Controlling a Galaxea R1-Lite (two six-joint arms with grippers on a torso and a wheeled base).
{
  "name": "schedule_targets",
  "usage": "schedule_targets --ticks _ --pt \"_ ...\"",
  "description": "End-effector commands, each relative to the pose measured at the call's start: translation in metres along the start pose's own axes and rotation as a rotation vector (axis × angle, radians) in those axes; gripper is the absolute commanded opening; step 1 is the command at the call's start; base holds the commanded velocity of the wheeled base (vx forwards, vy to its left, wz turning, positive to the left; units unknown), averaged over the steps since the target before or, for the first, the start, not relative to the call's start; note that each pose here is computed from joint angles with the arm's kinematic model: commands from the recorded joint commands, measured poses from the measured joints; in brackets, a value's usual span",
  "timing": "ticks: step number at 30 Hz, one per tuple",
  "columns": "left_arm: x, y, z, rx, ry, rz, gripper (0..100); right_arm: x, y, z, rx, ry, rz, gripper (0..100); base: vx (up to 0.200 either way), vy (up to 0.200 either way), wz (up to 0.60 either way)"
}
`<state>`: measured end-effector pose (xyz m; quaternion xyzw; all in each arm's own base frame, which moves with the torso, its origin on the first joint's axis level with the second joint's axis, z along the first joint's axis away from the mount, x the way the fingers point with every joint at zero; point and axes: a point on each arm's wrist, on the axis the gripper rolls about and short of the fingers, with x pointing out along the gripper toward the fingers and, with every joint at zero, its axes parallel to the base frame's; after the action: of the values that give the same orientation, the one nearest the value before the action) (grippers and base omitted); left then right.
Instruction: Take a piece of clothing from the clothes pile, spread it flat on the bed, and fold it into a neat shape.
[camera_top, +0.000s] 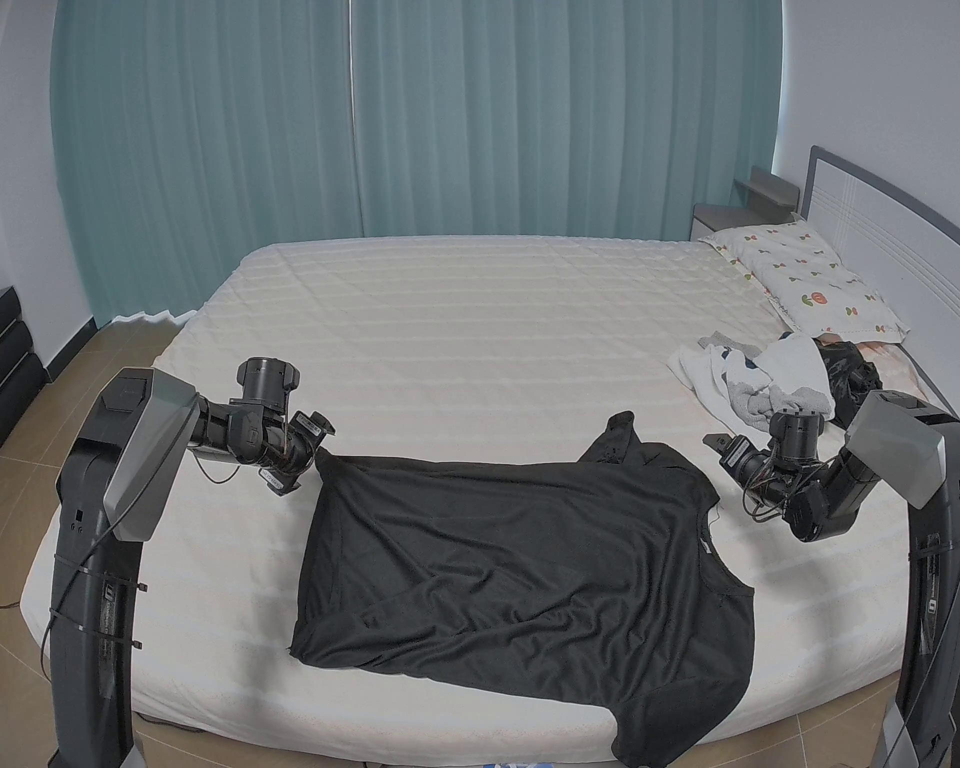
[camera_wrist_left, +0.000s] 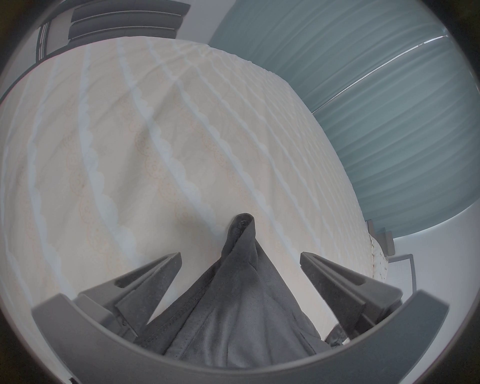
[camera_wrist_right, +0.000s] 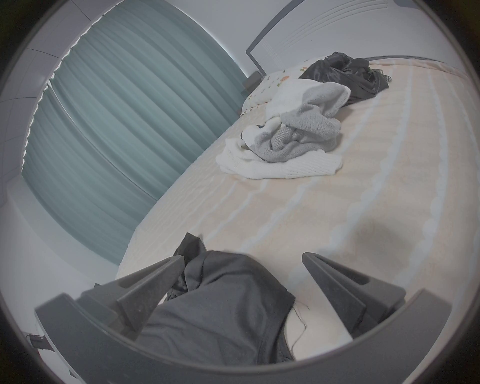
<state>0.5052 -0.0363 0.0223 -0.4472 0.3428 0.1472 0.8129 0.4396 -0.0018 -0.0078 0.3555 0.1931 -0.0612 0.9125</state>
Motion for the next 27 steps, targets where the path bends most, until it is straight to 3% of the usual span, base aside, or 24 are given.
schedule_targets --ticks 1,6,7,11,16,22,27 --pt "-0.015 -0.005 0.004 -0.001 0.005 -0.017 100 -0.011 0.0 0.0 -0.002 0.016 -0.011 100 0.0 0.0 0.0" --pt "-0.051 -0.01 0.008 -0.004 0.072 -0.063 100 -0.041 0.0 -0.004 0.001 0.082 -0.004 100 0.0 0.0 0.0" --pt "-0.068 -0.01 0.005 0.01 0.12 -0.091 100 -0.057 0.0 -0.005 0.003 0.107 -0.009 100 0.0 0.0 0.0" --pt "-0.084 -0.004 -0.001 0.017 0.143 -0.106 100 -0.075 0.0 -0.005 0.004 0.121 -0.021 100 0.0 0.0 0.0" --pt "-0.119 0.042 -0.033 0.1 0.245 -0.026 100 -0.106 0.0 -0.007 0.007 0.145 -0.039 100 0.0 0.0 0.0" --pt "-0.138 0.078 -0.071 0.133 0.306 -0.01 100 -0.12 -0.001 -0.019 0.009 0.186 -0.058 100 -0.1 0.0 0.0" --pt "-0.148 0.094 -0.103 0.186 0.335 -0.019 100 -0.129 -0.001 -0.026 0.003 0.202 -0.052 100 -0.12 0.0 0.0"
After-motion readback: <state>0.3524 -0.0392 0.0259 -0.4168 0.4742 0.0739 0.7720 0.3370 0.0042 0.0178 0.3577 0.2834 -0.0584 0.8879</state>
